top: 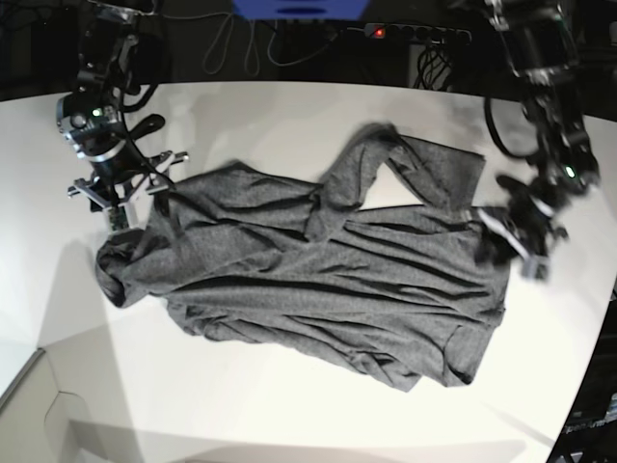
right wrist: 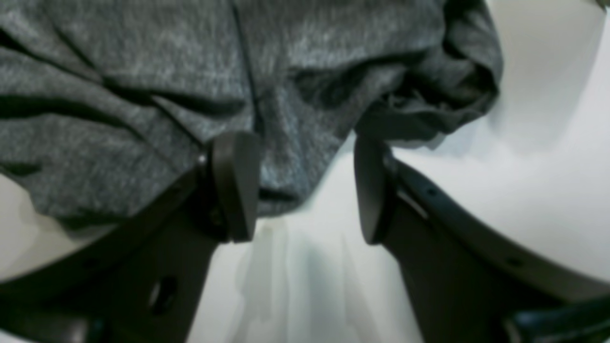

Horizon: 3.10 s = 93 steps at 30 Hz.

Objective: Layout the t-shirt on the table in an organized manner, then fold the t-shirt properly
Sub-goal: 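Pull the hem corner with the left gripper away from the right gripper, then grasp the shirt edges with both grippers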

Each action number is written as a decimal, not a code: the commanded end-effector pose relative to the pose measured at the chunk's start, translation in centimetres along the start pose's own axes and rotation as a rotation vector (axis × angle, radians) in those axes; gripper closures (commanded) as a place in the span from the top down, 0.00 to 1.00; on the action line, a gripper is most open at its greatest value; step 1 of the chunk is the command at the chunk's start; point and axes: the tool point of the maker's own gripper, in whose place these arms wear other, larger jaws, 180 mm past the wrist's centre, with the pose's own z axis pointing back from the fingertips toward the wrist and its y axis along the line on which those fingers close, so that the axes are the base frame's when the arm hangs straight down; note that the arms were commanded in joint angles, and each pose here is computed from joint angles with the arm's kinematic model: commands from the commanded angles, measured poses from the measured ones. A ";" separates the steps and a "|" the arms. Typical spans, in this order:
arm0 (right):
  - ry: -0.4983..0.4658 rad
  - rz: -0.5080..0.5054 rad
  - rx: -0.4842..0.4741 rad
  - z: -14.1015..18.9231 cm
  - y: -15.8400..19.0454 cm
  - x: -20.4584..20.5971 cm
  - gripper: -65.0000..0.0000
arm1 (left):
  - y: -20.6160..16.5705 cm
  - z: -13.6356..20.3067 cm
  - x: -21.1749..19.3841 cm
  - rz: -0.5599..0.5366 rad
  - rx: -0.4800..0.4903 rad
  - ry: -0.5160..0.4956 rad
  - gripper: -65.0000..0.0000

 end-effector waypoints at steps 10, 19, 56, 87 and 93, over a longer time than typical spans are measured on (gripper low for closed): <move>-0.038 0.005 -0.003 0.3 -0.1 0.9 0.50 | 2.2 0.0 -0.9 -0.104 0.081 -0.010 0.29; -0.035 0.003 -0.009 0.4 -0.3 0.8 0.50 | 3.6 -0.7 -2.8 -0.306 0.154 0.106 0.29; -0.033 0.002 -0.006 0.3 -0.2 0.7 0.49 | 2.8 0.9 0.3 -0.404 0.171 0.019 0.00; -0.031 -0.012 0.000 0.6 0.3 0.3 0.49 | -4.4 5.1 -7.4 -0.471 0.002 0.140 0.00; -0.031 -0.012 0.000 0.6 0.3 0.3 0.49 | -5.0 5.0 -9.1 -0.463 -0.026 0.180 0.00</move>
